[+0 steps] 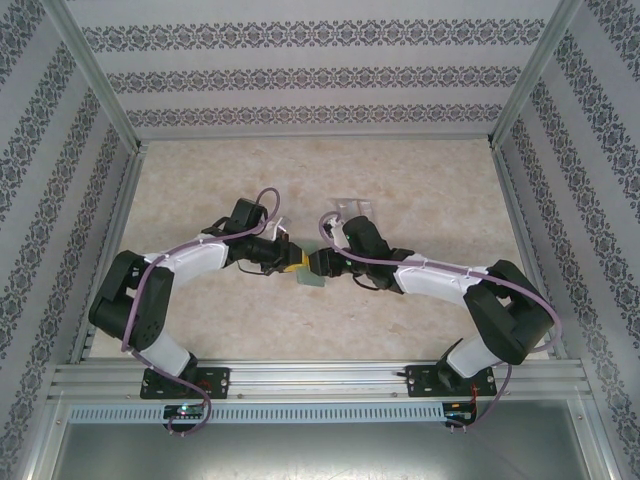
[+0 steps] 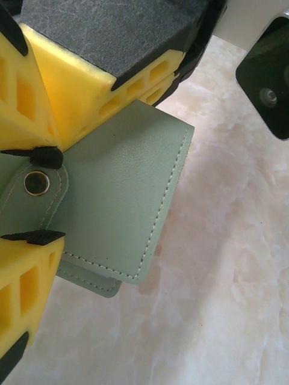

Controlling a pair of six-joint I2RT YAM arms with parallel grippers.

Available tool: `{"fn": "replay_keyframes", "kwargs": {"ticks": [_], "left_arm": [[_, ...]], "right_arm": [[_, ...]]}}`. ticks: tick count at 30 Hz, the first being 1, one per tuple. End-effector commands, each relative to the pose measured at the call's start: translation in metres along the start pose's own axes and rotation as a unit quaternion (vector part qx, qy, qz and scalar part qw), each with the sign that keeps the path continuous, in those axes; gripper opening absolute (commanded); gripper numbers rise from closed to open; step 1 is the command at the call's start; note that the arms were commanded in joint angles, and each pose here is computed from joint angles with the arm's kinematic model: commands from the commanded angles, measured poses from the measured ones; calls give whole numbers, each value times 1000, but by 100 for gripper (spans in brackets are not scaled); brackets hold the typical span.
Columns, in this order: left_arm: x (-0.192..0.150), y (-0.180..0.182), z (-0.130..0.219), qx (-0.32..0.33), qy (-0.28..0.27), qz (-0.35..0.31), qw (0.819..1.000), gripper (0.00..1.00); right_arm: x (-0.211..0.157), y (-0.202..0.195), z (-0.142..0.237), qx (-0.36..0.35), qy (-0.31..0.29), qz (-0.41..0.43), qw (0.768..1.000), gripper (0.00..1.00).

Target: Put the credit cards into the card holder

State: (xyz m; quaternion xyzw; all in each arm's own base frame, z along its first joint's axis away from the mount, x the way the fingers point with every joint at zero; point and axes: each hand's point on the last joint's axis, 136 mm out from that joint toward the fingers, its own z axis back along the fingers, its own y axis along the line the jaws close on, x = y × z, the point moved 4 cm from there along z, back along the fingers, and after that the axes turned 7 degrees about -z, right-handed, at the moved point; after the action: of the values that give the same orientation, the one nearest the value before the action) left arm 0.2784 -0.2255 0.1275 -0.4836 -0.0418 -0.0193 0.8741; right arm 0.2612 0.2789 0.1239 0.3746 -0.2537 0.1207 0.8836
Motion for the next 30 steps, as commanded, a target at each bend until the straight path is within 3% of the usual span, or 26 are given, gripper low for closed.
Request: {"fn": "replay_keyframes", "kwargs": {"ticks": [1, 13, 18, 24, 25, 28, 30], "left_arm": [[-3, -27, 3, -58, 38, -5, 998, 0], [-4, -16, 5, -26, 36, 2, 999, 0], [-6, -14, 5, -18, 36, 2, 999, 0], [-6, -8, 3, -4, 40, 8, 999, 0], [-5, -8, 4, -3, 39, 7, 999, 0], [-5, -6, 3, 2, 43, 8, 999, 0], [-6, -5, 3, 3, 43, 10, 999, 0]], "right_arm": [[3, -1, -3, -34, -19, 38, 999, 35], [5, -22, 6, -142, -43, 40, 988, 13], [5, -25, 8, -159, -42, 35, 986, 4], [8, -22, 15, -149, -44, 30, 987, 1], [7, -20, 15, -144, -42, 33, 988, 3], [5, -9, 19, -105, -39, 65, 992, 24], [6, -7, 26, -102, -49, 76, 991, 25]]}}
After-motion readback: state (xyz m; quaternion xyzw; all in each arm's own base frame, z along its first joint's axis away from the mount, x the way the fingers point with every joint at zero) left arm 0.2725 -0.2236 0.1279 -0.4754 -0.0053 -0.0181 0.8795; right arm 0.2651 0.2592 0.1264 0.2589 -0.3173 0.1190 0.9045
